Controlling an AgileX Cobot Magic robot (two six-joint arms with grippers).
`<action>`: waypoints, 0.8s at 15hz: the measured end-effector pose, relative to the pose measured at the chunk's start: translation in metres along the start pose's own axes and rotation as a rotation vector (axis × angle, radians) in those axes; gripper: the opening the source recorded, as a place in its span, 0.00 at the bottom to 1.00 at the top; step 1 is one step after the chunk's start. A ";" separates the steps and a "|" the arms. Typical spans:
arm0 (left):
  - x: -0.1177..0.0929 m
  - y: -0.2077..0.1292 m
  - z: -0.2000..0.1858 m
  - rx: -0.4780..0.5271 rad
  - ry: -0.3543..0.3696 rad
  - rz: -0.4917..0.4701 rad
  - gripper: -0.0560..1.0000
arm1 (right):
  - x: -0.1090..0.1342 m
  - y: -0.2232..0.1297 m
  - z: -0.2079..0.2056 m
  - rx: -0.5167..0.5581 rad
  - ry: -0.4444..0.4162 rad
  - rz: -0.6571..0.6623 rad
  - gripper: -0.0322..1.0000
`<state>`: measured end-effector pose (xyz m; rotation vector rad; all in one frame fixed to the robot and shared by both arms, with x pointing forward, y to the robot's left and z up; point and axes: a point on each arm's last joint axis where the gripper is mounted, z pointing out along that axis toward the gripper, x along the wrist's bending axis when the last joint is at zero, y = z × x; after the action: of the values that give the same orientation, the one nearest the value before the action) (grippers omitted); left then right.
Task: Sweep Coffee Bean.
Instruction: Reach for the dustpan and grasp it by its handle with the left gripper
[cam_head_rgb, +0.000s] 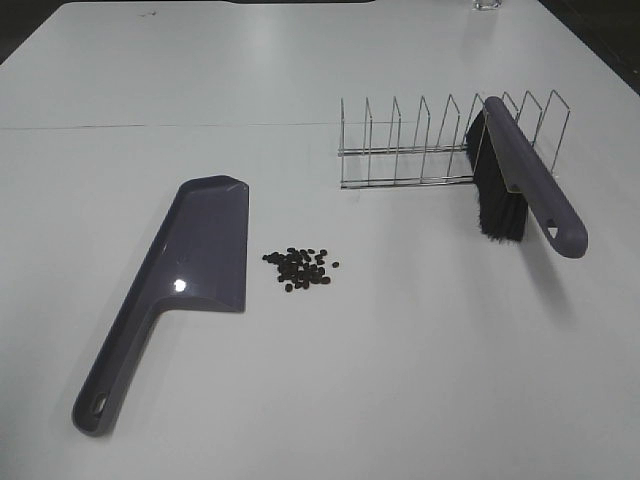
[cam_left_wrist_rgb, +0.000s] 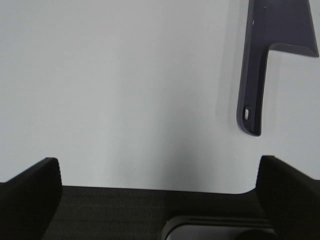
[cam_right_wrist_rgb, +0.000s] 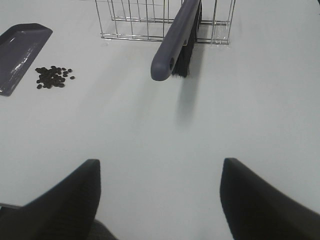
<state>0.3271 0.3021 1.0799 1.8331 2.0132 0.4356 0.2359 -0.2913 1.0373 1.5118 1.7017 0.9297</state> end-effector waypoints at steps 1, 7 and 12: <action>0.000 0.015 0.007 0.053 0.003 -0.005 0.98 | 0.000 0.000 0.000 0.000 0.000 0.000 0.61; 0.001 0.082 0.059 0.278 0.031 -0.057 0.98 | 0.000 0.000 0.000 0.000 0.000 0.000 0.61; -0.062 0.103 0.140 0.321 0.035 -0.021 0.98 | 0.000 0.000 0.000 0.000 -0.001 0.000 0.61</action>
<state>0.4886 0.2472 1.0101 1.9956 2.2283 0.1439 0.2359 -0.2914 1.0373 1.5116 1.7014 0.9286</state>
